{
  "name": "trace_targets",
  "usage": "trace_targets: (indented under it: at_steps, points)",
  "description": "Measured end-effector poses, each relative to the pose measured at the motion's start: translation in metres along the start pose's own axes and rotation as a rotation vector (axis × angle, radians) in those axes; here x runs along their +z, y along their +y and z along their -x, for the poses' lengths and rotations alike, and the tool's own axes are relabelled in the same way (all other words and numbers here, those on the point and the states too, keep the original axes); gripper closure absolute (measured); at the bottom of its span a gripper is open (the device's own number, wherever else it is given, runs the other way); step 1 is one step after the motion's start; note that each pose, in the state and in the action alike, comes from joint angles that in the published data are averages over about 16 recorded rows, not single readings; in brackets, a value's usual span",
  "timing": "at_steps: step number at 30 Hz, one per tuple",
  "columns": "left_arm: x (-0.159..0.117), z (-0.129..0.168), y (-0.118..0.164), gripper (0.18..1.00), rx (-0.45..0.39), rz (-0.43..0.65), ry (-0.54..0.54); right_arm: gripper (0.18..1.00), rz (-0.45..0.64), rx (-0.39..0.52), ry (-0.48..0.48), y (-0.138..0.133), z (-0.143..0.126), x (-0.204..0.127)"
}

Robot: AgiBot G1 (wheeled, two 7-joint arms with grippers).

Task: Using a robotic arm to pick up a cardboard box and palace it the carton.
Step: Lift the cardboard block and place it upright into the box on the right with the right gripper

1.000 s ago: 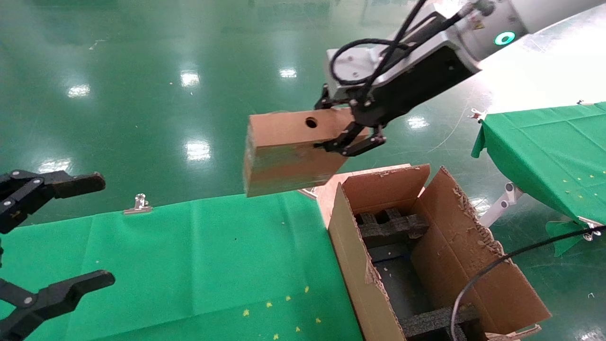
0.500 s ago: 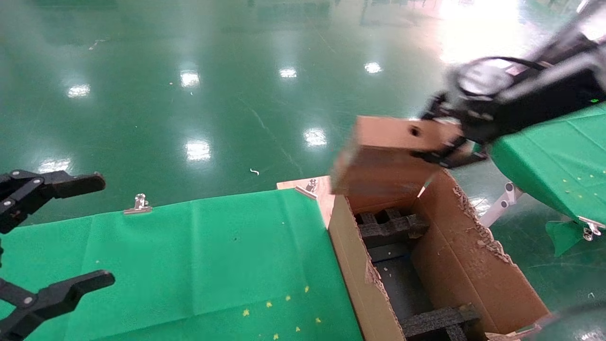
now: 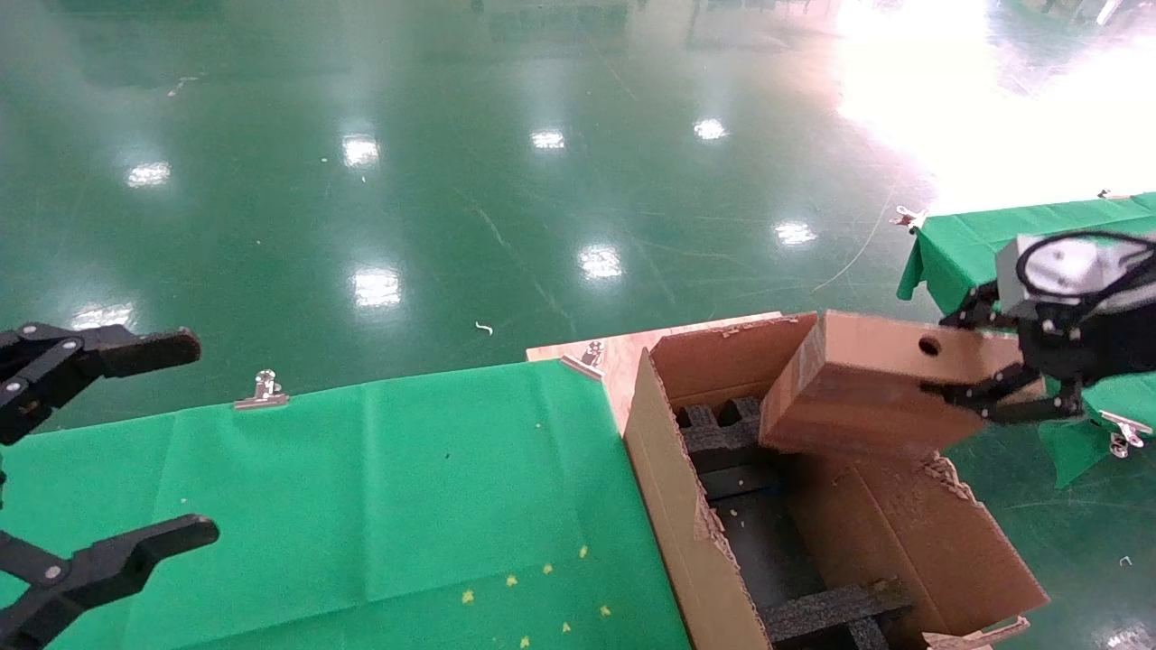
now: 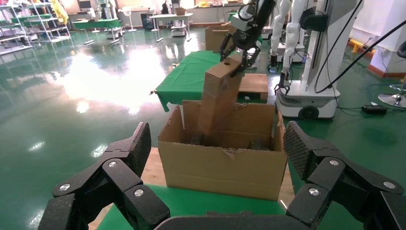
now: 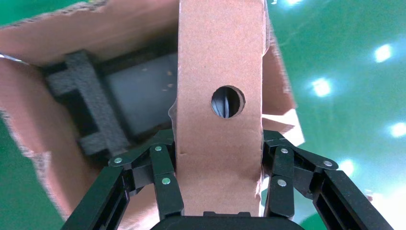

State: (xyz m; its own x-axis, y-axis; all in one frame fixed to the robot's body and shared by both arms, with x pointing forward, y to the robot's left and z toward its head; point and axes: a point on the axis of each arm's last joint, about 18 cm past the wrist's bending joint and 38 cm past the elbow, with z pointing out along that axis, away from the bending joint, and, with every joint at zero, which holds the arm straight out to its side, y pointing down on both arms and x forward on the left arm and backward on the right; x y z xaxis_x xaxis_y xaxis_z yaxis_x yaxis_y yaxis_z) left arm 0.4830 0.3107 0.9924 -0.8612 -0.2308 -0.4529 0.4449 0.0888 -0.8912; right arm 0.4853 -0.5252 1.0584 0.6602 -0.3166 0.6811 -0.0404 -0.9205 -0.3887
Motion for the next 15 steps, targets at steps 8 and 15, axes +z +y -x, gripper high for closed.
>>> trace_targets:
  at_steps: [8,15]
  points:
    - [0.000,0.000,0.000,0.184,0.000,0.000,0.000,0.795,-0.011,0.052,0.002,0.007,0.005,0.005]
    - [0.000,0.000,0.000,0.184,0.000,0.000,0.000,0.796,-0.012,0.192,0.012,0.011,0.012,0.025]
